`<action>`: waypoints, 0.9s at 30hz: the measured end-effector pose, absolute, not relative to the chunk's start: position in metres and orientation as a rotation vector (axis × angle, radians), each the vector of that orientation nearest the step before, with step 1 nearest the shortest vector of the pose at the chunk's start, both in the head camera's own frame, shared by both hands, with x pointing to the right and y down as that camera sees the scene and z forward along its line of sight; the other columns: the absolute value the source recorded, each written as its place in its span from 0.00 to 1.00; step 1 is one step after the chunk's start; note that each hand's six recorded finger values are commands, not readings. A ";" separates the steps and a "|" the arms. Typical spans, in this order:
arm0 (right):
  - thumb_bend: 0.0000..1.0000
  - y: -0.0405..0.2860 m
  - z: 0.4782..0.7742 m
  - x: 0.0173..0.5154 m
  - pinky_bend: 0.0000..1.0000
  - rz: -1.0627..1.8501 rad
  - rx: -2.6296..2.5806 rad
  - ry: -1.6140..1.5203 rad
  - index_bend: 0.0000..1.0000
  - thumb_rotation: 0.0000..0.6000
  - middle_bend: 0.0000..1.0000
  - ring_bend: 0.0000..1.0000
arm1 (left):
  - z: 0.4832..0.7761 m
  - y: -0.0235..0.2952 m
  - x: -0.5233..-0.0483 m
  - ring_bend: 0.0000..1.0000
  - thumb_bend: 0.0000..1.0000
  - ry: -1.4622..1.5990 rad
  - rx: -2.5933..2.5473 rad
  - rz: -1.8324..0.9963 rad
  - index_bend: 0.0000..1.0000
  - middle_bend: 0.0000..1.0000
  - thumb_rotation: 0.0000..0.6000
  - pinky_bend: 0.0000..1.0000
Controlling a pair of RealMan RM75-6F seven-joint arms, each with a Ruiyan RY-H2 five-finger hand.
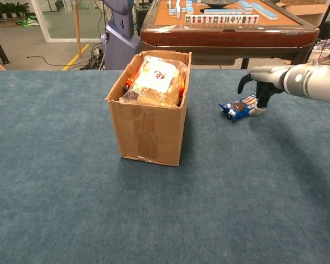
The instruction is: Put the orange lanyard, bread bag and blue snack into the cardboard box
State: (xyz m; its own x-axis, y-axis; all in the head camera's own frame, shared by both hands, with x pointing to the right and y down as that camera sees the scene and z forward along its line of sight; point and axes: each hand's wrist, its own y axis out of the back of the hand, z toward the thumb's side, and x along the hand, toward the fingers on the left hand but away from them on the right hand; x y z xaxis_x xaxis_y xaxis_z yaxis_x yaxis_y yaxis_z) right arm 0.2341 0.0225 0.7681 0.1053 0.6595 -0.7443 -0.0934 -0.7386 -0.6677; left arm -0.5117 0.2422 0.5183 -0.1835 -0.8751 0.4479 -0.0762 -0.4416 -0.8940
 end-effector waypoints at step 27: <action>0.34 0.019 0.776 0.229 1.00 1.698 -1.823 -0.565 0.60 1.00 1.00 1.00 | 0.515 0.242 -0.515 0.38 0.35 1.141 -1.468 -1.689 0.47 0.55 1.00 0.60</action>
State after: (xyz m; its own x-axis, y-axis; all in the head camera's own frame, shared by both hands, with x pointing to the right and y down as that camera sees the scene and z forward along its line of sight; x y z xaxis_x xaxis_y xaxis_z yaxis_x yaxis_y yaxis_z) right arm 0.2291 0.0186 0.7763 0.1007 0.6573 -0.7469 -0.0788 -0.7431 -0.6646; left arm -0.5149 0.2418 0.5152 -0.1908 -0.8757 0.4435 -0.0844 -0.4355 -0.8962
